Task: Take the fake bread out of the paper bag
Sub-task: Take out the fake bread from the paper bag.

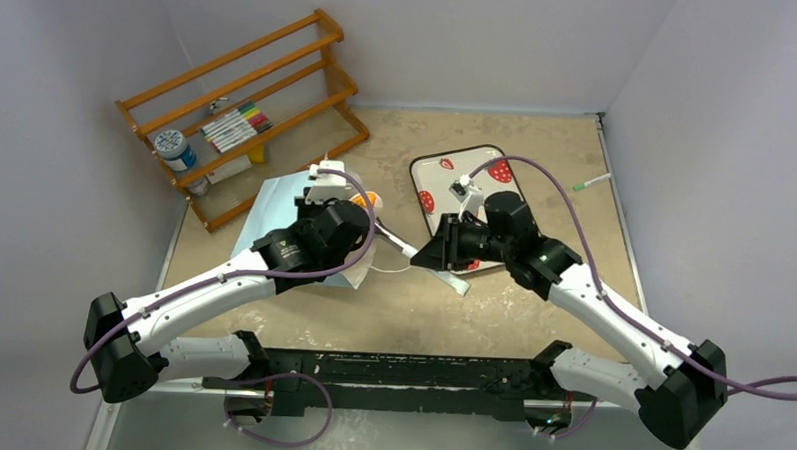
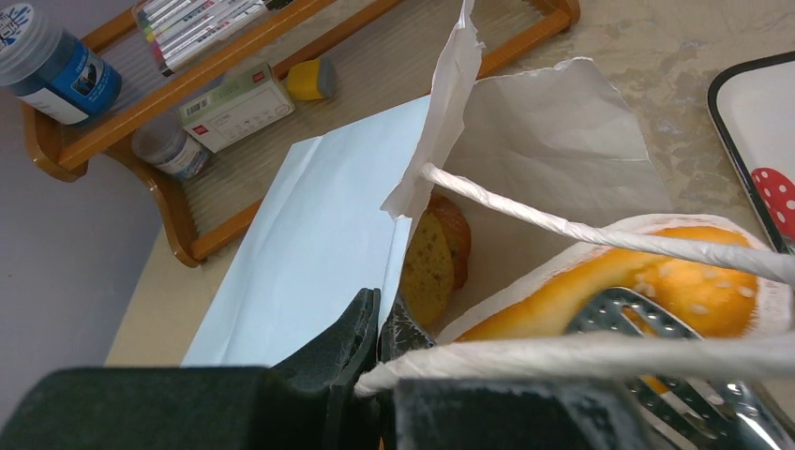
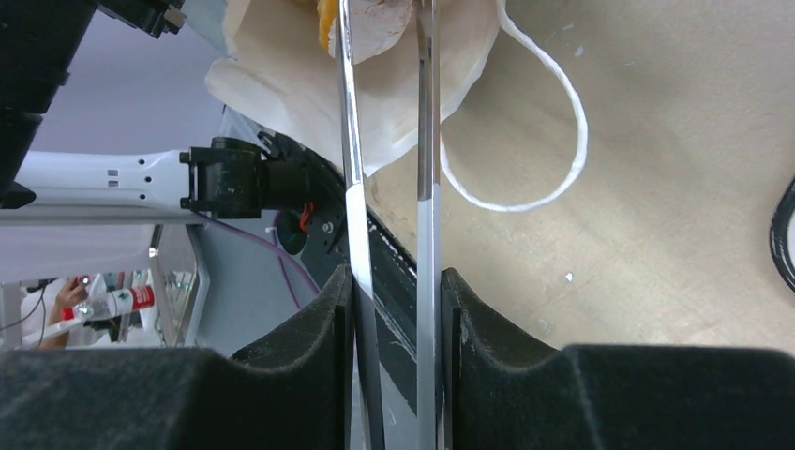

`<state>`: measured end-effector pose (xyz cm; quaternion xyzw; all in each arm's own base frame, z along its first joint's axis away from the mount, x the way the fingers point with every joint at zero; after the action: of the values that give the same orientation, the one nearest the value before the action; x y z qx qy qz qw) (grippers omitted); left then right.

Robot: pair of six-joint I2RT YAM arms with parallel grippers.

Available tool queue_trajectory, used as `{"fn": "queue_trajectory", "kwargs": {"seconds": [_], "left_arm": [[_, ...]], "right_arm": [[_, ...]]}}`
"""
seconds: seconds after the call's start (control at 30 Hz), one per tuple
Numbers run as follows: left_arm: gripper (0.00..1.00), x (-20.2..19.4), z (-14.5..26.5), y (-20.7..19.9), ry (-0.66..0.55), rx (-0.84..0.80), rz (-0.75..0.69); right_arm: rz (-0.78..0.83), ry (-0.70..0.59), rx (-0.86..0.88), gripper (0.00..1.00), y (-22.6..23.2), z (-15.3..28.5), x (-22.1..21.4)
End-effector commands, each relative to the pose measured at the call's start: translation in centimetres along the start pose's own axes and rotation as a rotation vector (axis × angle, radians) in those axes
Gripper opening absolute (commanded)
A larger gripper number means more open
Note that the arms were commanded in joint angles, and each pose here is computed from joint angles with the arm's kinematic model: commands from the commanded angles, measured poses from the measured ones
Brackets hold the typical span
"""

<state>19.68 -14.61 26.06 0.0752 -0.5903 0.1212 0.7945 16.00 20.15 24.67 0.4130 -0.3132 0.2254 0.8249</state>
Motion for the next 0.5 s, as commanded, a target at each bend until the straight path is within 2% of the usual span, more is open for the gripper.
{"fn": "queue_trajectory", "kwargs": {"seconds": [0.0,0.47], "left_arm": [[0.00,1.4,-0.1,0.7,-0.060,0.049,0.113],[0.00,1.4,-0.6,3.0,-0.047,0.094,0.130]], "right_arm": [[0.023,-0.096,-0.031,0.07,0.8,1.8,1.0],[0.007,-0.271,-0.128,0.06,2.9,5.6,3.9]]}}
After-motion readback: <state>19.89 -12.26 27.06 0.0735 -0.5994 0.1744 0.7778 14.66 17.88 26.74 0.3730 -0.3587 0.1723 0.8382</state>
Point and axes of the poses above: each gripper's point midway between its finger pads, its own z axis back along the fingers, its own y axis along the line the jaws close on, x = y × z, the point moved 9 cm from there along z, back along the fingers, and after that the axes turned 15 degrees about z, right-handed, at the moved point
